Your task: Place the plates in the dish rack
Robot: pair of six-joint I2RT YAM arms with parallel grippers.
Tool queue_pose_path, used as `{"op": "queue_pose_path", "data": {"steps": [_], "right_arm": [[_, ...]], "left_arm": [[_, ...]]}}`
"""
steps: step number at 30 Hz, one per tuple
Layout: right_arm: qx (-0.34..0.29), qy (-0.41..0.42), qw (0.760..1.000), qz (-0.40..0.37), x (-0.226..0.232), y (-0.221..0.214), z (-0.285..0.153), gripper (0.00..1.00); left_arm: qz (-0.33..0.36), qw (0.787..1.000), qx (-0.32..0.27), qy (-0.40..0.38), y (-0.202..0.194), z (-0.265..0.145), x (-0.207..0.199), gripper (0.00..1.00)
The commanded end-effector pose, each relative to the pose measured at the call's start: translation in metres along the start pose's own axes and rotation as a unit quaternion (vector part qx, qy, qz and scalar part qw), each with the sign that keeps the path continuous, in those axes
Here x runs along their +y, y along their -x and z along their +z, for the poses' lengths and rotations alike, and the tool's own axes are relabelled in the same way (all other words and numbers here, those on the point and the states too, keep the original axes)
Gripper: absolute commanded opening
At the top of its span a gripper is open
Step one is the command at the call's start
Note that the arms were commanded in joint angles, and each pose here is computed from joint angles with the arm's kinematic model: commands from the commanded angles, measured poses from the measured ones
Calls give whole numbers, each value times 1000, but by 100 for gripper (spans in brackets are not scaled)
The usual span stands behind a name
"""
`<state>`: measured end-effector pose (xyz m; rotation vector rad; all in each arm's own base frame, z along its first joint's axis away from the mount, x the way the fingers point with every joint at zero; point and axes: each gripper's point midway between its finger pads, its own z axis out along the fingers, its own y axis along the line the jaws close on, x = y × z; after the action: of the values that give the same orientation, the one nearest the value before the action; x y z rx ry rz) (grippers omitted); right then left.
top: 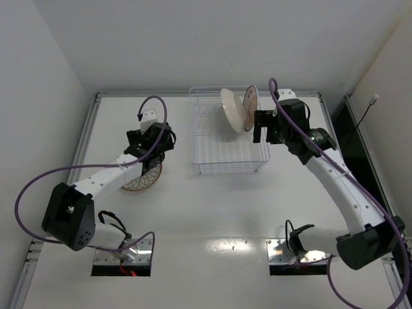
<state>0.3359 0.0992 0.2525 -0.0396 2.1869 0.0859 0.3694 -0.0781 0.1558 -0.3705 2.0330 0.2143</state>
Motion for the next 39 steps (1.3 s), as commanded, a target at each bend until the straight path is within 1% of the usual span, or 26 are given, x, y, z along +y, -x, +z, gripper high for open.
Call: {"op": "queue_pose_path", "data": {"steps": [1, 2, 4, 5, 7, 8, 9, 15, 16, 19, 22, 23, 26, 27, 28, 31, 32, 34, 35, 36, 37, 39], "right_arm": [[-9, 33, 999, 8, 14, 5, 8, 96], [-11, 46, 999, 9, 18, 8, 6, 96], [-3, 49, 999, 7, 21, 5, 10, 96], [-1, 58, 998, 4, 26, 4, 9, 96], [-1, 63, 998, 4, 26, 0, 5, 96], [-5, 64, 998, 10, 26, 0, 4, 96], [-1, 68, 998, 9, 26, -9, 3, 96], [6, 68, 998, 11, 22, -16, 1, 96], [5, 68, 998, 6, 21, -16, 1, 96], [5, 68, 998, 6, 21, -16, 1, 96], [0, 69, 998, 7, 22, -12, -1, 96], [0, 69, 998, 7, 22, -12, -1, 96], [-1, 69, 998, 7, 22, -10, -3, 96], [3, 64, 998, 6, 20, -11, -3, 96], [3, 64, 998, 6, 20, -11, -3, 96], [-3, 60, 998, 3, 18, -8, -7, 96], [-4, 56, 998, 3, 16, -7, -7, 96], [0, 55, 998, 2, 16, -10, -7, 96], [-9, 57, 998, 4, 16, -4, -12, 96], [-5, 56, 998, -2, 15, -6, -12, 96], [-5, 56, 998, -2, 15, -6, -12, 96], [-5, 56, 998, -2, 15, -6, -12, 96]], "left_arm": [[62, 997, 27, 37, -12, 1, 14, 100], [62, 997, 32, 27, -14, 1, 11, 100], [88, 995, 55, 9, -26, 10, 10, 100], [93, 993, 73, -19, -34, 10, 0, 100], [85, 993, 77, -3, -38, 16, 5, 100], [93, 992, 87, 2, -47, 19, 7, 100], [95, 991, 93, -2, -51, 20, 5, 100], [123, 982, 141, -26, -81, 28, -4, 100], [131, 979, 152, -21, -87, 28, -2, 97], [145, 973, 177, -20, -99, 30, -2, 95], [166, 964, 206, -7, -117, 37, 0, 91], [167, 964, 208, -6, -116, 36, 0, 89], [174, 958, 226, 9, -129, 38, 6, 77], [175, 959, 223, 13, -128, 38, 8, 72], [177, 956, 233, 19, -134, 38, 10, 61], [183, 953, 241, 23, -138, 40, 11, 45], [184, 952, 242, 23, -139, 42, 9, 35], [192, 948, 253, 29, -144, 43, 11, 24], [198, 945, 256, 35, -145, 45, 12, 11], [204, 942, 264, 39, -150, 44, 15, 5], [204, 942, 264, 39, -150, 44, 15, 0], [205, 940, 270, 37, -151, 44, 13, 0]]}}
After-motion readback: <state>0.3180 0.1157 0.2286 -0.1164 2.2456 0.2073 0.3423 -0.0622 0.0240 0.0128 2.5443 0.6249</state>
